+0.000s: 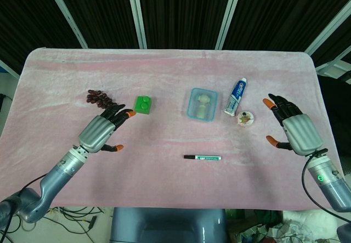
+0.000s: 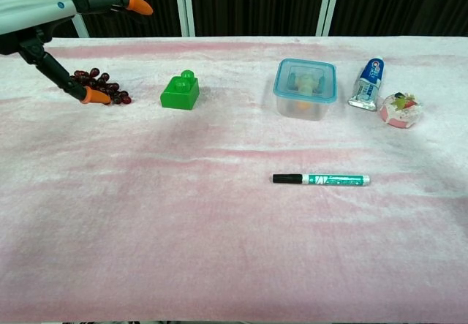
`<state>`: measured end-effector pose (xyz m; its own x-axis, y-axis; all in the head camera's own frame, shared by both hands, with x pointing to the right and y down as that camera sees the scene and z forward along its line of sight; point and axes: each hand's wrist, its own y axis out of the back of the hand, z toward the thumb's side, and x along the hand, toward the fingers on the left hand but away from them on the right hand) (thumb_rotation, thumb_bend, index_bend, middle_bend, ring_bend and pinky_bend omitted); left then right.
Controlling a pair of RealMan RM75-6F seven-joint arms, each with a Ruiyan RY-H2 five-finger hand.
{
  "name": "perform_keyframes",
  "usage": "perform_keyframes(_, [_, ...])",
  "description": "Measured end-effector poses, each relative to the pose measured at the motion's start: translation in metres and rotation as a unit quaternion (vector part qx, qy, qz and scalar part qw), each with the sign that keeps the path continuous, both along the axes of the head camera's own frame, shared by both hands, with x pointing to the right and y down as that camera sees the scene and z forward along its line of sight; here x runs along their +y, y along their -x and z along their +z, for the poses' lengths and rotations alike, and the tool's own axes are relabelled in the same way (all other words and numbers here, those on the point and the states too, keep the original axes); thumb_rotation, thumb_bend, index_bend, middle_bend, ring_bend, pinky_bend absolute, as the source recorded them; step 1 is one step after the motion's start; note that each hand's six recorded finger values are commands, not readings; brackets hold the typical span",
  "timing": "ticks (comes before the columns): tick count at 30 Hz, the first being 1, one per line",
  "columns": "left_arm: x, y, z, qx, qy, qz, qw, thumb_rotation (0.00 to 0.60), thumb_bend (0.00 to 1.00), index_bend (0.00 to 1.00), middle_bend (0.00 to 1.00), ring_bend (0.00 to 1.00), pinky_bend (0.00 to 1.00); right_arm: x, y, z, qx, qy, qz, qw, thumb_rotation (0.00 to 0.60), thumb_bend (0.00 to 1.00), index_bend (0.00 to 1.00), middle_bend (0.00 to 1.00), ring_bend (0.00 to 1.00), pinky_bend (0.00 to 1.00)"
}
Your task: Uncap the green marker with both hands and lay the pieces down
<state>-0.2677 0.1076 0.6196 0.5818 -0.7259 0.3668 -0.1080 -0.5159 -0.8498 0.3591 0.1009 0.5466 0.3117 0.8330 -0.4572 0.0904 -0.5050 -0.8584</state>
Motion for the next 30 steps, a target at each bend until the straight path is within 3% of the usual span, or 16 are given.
perform_keyframes(4, [-0.001, 0.016, -0.009, -0.031, -0.040, -0.004, 0.9987, 0.600, 0.14, 0.10, 0.13, 0.00, 0.10, 0.004, 0.002, -0.001, 0.003, 0.009, 0.005, 0.9999, 0.600, 0.15, 0.00, 0.00, 0.02, 0.15])
perform_keyframes(12, [0.002, 0.044, -0.029, -0.056, -0.061, -0.030, 0.9961, 0.600, 0.14, 0.11, 0.13, 0.00, 0.10, 0.018, 0.008, 0.005, -0.014, 0.032, 0.034, 0.9988, 0.600, 0.15, 0.03, 0.00, 0.03, 0.15])
perform_keyframes(15, [0.006, 0.060, -0.036, -0.073, -0.074, -0.050, 0.9933, 0.600, 0.14, 0.11, 0.13, 0.00, 0.10, 0.036, 0.018, 0.020, -0.035, 0.071, 0.056, 0.9953, 0.600, 0.15, 0.12, 0.00, 0.03, 0.15])
perform_keyframes(23, [0.026, 0.106, -0.051, -0.102, -0.067, -0.106, 0.9868, 0.600, 0.14, 0.12, 0.13, 0.00, 0.10, 0.080, 0.052, 0.065, -0.094, 0.156, 0.098, 0.9783, 0.600, 0.15, 0.30, 0.00, 0.02, 0.15])
perform_keyframes(30, [0.027, 0.124, -0.054, -0.120, -0.083, -0.113, 0.9829, 0.600, 0.14, 0.11, 0.13, 0.00, 0.10, 0.093, 0.087, 0.093, -0.117, 0.192, 0.101, 0.9692, 0.600, 0.15, 0.37, 0.00, 0.02, 0.15])
